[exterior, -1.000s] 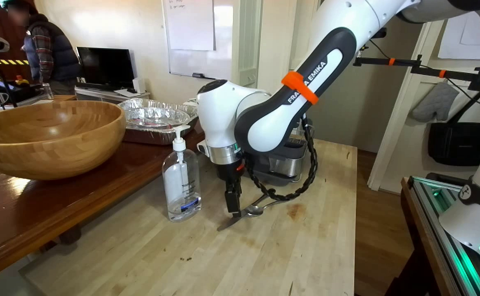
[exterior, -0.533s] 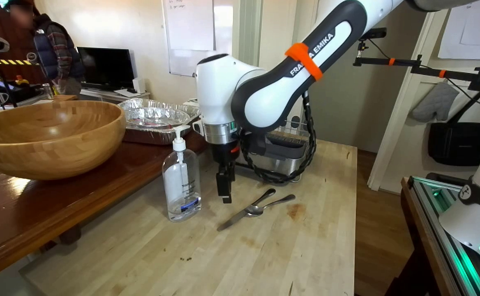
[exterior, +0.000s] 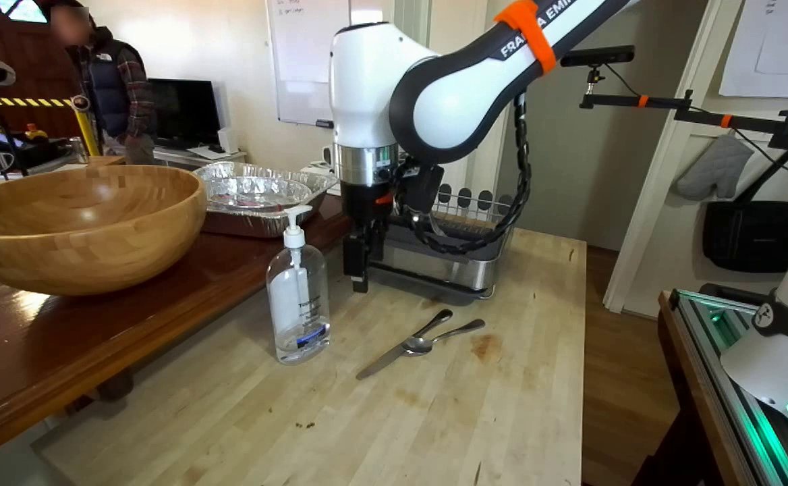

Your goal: Remove one spoon from the dish rack

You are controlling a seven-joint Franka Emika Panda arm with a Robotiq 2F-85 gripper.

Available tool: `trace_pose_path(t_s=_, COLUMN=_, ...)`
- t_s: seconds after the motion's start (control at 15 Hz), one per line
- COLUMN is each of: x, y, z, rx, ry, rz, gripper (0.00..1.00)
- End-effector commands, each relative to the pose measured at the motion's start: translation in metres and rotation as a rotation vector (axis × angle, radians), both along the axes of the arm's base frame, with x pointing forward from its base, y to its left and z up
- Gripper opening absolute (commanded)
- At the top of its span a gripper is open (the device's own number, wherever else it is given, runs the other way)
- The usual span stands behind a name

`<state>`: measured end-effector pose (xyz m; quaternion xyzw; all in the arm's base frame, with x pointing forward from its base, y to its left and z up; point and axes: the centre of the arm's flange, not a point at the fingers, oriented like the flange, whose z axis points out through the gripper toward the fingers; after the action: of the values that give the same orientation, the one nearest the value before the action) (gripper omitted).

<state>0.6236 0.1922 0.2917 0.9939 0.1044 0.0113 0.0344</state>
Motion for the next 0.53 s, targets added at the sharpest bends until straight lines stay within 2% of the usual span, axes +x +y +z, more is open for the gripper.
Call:
trace_pose_path(t_s=0.0, x=-0.024, y=-0.013, z=0.033, rx=0.004, ry=-0.002, rz=-0.12, gripper=1.0)
trace_pose_path(t_s=0.47, x=-0.051, y=-0.039, z=0.087, rx=0.02, ry=0.002, rz=-0.263, gripper=1.0)
